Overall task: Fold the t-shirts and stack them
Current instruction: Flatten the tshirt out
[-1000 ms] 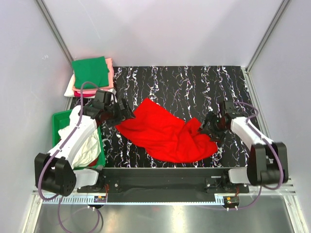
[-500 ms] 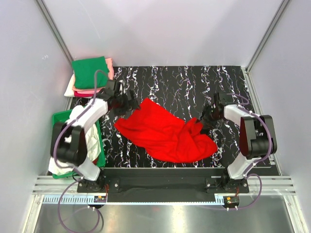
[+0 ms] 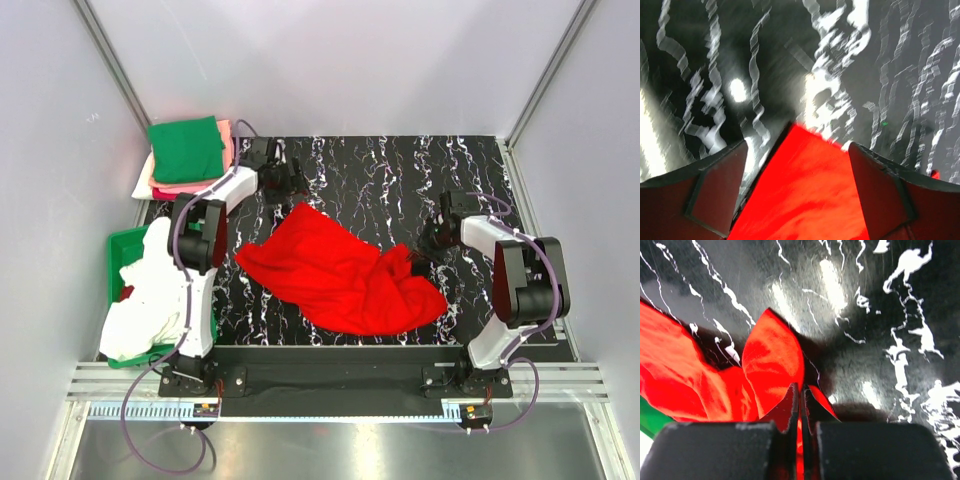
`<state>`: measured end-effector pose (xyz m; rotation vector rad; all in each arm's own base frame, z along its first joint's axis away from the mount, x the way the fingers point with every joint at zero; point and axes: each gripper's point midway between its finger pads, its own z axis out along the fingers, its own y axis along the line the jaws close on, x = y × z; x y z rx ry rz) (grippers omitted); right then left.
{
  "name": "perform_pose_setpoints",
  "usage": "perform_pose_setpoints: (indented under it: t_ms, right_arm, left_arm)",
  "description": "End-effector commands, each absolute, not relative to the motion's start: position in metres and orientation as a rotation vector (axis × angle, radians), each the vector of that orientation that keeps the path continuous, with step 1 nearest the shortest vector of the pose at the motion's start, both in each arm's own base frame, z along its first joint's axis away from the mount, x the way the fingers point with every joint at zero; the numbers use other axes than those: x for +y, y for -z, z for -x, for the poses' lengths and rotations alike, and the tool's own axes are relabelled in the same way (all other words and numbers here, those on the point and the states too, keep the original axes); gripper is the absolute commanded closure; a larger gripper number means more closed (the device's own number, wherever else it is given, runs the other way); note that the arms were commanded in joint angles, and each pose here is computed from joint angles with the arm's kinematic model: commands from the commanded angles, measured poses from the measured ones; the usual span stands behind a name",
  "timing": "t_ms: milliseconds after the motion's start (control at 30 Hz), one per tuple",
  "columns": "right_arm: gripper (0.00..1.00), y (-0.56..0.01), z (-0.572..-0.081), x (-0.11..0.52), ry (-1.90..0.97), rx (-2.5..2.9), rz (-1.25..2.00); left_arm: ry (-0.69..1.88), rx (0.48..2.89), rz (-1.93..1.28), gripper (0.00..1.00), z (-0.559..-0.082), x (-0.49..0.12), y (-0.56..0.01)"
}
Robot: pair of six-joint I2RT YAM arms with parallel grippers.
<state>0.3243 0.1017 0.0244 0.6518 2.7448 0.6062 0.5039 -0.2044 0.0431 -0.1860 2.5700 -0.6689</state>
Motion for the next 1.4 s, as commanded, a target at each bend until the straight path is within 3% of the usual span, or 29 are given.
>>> perform_pose_setpoints:
  t_ms: [0, 100, 133, 300, 400, 467, 500, 567, 700, 833, 1000, 1233, 1300, 1367]
  right_arm:
    - [1.0, -0.046, -0.328, 0.097, -0.589, 2.706, -0.583]
    - [1.0, -0.053, -0.331, 0.095, -0.577, 2.692, -0.578]
    - [1.0, -0.054, -0.332, 0.095, -0.575, 2.689, -0.575]
    - [1.0, -0.051, -0.334, 0.097, -0.586, 2.697, -0.578]
    - [1.0, -0.048, -0.333, 0.096, -0.582, 2.705, -0.584]
    - [1.0, -0.049, -0.334, 0.096, -0.583, 2.701, -0.582]
    - [1.0, -0.048, -0.333, 0.097, -0.585, 2.703, -0.58]
    - [1.0, -0.048, -0.332, 0.096, -0.58, 2.704, -0.582]
    - [1.0, -0.049, -0.331, 0.096, -0.585, 2.703, -0.583]
    - [1.0, -0.047, -0.33, 0.096, -0.586, 2.706, -0.586]
    - [1.0, -0.047, -0.332, 0.096, -0.585, 2.706, -0.588]
    - [1.0, -0.044, -0.335, 0.094, -0.595, 2.704, -0.6]
    - [1.0, -0.044, -0.337, 0.095, -0.605, 2.702, -0.604]
    - [1.0, -0.047, -0.34, 0.098, -0.63, 2.691, -0.605]
  left_arm:
    - [0.659, 2.591, 0.137, 0.15, -0.513, -0.218, -0.033]
    - [0.675, 2.615, 0.109, 0.3, -0.509, -0.23, -0.021]
    - [0.674, 2.615, 0.09, 0.41, -0.506, -0.234, -0.021]
    - [0.676, 2.619, 0.08, 0.54, -0.494, -0.238, -0.012]
    - [0.628, 2.645, 0.082, 0.53, -0.482, -0.229, -0.002]
    - [0.588, 2.656, 0.078, 0.44, -0.477, -0.222, 0.0]
    - [0.55, 2.653, 0.072, 0.34, -0.477, -0.217, 0.0]
    - [0.504, 2.643, 0.06, 0.3, -0.475, -0.212, -0.006]
    - [0.314, 2.64, 0.053, 0.33, -0.476, -0.188, -0.012]
    - [0.294, 2.639, 0.028, 0.44, -0.477, -0.191, -0.012]
    - [0.271, 2.684, -0.013, 0.5, -0.476, -0.203, -0.001]
    - [0.302, 2.704, -0.044, 0.75, -0.48, -0.217, 0.01]
    - [0.327, 2.697, -0.069, 1.0, -0.481, -0.222, 0.01]
    - [0.382, 2.698, -0.101, 1.0, -0.481, -0.229, 0.007]
